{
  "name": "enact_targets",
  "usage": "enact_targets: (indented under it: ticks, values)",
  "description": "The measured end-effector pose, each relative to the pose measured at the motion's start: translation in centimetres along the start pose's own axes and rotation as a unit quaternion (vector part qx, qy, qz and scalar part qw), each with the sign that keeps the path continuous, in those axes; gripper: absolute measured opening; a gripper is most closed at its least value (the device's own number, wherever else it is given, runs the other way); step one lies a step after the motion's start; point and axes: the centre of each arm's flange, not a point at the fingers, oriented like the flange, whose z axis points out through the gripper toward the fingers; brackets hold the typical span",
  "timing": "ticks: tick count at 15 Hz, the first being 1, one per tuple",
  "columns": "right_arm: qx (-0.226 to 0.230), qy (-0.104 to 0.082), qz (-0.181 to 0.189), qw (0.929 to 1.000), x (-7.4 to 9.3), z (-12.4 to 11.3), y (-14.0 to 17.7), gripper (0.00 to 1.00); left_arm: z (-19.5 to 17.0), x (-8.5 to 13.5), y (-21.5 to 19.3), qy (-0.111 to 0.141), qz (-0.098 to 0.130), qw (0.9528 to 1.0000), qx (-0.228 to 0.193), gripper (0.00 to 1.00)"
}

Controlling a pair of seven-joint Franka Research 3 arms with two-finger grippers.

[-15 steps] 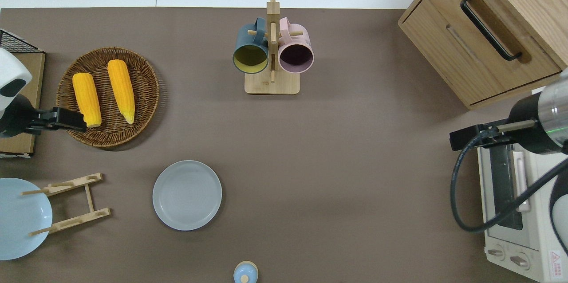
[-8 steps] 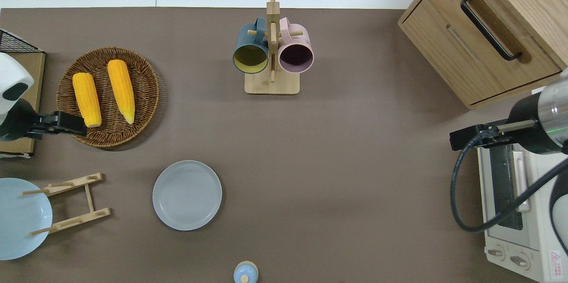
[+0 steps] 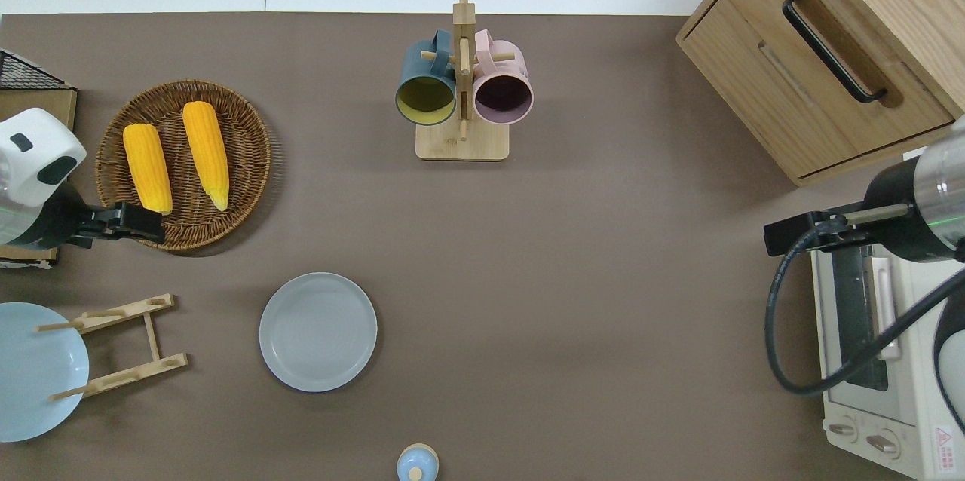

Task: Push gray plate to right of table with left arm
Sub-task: 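Move the left gripper down toward the gray plate's edge nearest it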

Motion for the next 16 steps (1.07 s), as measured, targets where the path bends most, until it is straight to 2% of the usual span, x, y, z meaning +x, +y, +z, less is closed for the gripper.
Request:
enact_targets:
  ticks: [7, 13, 16]
  values:
    - [0.0, 0.0, 0.0, 1.0, 0.0, 0.0, 0.0, 0.99, 4.8, -2.1, 1.2, 0.007, 0.009, 0.9999, -0.003, 1.0]
    - [0.0, 0.0, 0.0, 1.0, 0.0, 0.0, 0.0, 0.99, 9.7, -4.5, 3.1, 0.012, -0.006, 0.9999, -0.005, 1.0]
    - [0.0, 0.0, 0.0, 1.0, 0.0, 0.0, 0.0, 0.99, 12.3, -5.6, 3.5, 0.024, -0.015, 0.9996, -0.005, 1.0]
